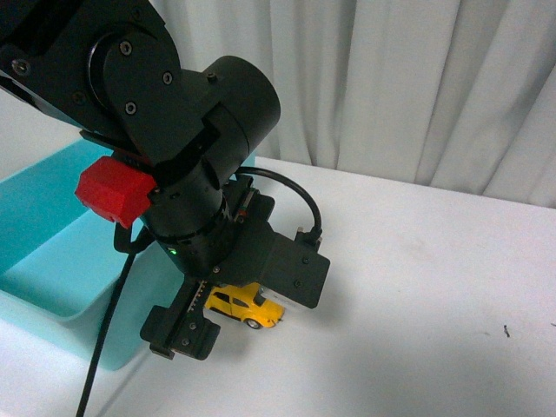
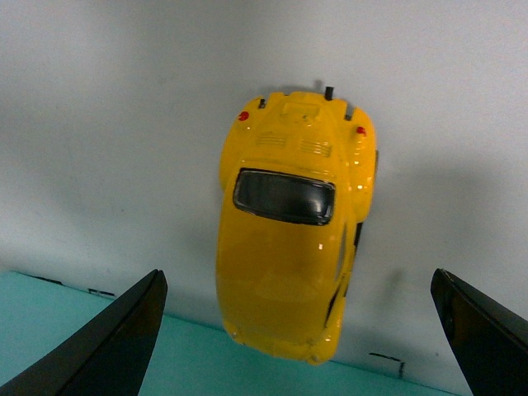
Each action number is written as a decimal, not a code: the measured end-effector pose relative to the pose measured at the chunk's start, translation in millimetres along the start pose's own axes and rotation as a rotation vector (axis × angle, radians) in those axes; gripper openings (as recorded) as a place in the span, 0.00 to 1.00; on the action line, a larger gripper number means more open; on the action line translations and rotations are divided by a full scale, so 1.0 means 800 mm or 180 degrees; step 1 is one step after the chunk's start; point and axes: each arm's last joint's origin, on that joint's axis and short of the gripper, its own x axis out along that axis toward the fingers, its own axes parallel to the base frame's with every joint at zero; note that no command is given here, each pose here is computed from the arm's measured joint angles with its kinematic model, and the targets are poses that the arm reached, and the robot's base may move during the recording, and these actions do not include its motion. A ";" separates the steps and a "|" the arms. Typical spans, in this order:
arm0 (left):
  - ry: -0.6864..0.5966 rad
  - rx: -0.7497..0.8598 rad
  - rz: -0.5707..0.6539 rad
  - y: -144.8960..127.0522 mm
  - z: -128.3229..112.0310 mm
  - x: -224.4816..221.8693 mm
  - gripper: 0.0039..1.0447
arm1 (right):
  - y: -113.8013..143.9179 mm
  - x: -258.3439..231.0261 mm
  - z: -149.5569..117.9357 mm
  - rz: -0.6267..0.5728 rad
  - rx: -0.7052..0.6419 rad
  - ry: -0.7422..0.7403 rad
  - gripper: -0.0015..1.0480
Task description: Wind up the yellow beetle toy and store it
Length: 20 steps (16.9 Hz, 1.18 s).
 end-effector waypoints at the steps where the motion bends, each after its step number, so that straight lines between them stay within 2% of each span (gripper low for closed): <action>1: 0.0031 -0.0013 0.0032 0.001 -0.002 0.004 0.94 | 0.000 0.000 0.000 0.0000 0.0000 0.0000 0.94; 6: 0.0126 -0.0146 0.0046 0.005 -0.008 0.022 0.92 | 0.000 0.000 0.000 0.0000 0.0000 0.0000 0.94; 10: 0.0201 -0.0316 0.0062 0.007 -0.014 0.027 0.54 | 0.000 0.000 0.000 -0.0001 0.0000 -0.0001 0.94; 12: 0.0214 -0.0307 0.0102 0.009 -0.014 0.027 0.44 | 0.000 0.000 0.000 -0.0001 0.0000 0.0000 0.94; 14: 0.0142 -0.0223 0.0109 0.011 -0.011 0.022 0.38 | 0.000 0.000 0.000 0.0000 0.0000 0.0000 0.94; 17: -0.0039 -0.0306 0.0025 0.008 -0.006 0.015 0.38 | 0.000 0.000 0.000 -0.0001 0.0000 0.0000 0.94; 20: -0.0530 -0.0655 -0.0106 0.007 0.002 -0.024 0.37 | 0.000 0.000 0.000 0.0000 0.0000 0.0000 0.94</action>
